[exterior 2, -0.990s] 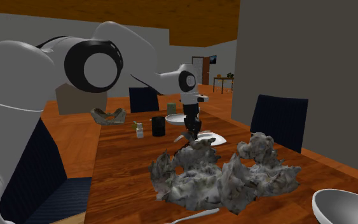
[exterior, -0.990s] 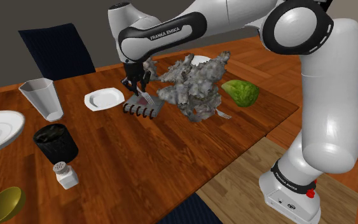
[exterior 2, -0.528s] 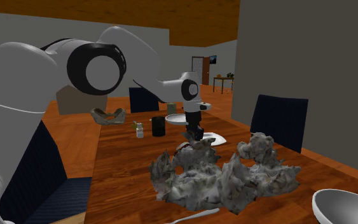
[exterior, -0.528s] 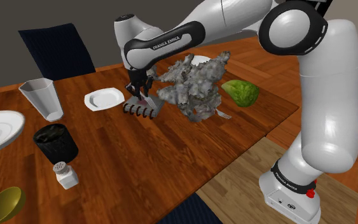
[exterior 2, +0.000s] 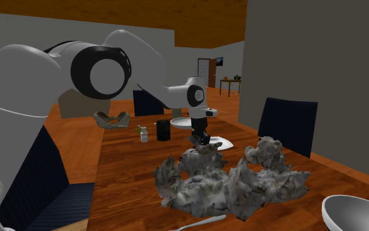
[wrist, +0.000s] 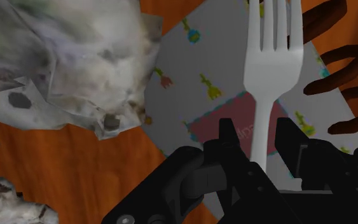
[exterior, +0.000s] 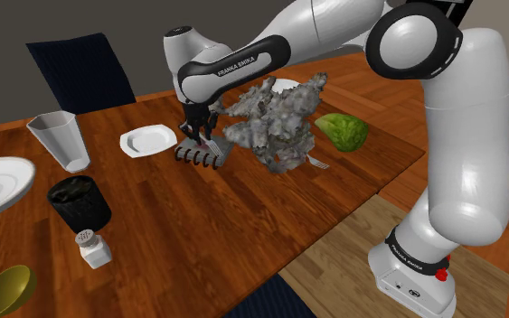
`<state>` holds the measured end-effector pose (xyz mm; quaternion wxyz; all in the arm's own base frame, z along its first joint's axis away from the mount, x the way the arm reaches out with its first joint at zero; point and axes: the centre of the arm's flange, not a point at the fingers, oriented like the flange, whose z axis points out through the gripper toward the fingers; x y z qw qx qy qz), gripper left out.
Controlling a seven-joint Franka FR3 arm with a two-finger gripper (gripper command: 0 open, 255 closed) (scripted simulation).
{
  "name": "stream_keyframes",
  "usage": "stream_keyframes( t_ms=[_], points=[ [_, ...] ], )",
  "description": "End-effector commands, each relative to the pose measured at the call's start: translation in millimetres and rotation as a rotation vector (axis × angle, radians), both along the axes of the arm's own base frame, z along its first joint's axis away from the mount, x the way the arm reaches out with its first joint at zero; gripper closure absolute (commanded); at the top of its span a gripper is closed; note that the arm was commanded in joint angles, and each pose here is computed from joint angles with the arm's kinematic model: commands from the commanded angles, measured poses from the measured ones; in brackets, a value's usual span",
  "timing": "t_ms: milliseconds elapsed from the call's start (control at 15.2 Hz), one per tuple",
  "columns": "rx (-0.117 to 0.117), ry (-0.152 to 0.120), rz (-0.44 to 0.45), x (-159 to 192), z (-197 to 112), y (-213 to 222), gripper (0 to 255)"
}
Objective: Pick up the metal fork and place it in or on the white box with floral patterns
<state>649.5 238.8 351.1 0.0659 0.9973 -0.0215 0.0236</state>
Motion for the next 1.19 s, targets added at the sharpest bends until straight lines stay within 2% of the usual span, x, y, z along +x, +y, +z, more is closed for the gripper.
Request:
stream_keyframes(
  t_ms=[0,66,396,660,1122],
  points=[
    [0.0,0.001,0.0,-0.2,-0.7,0.2,255],
    [0.0,0.001,0.0,-0.2,-0.8,0.2,0],
    [0.0,0.001,0.0,-0.2,-0.7,0.2,0],
    [0.0,0.001,0.0,-2.3,48.8,6.8,0],
    [0.0,0.001,0.0,-2.3,48.8,6.8,0]
  ],
)
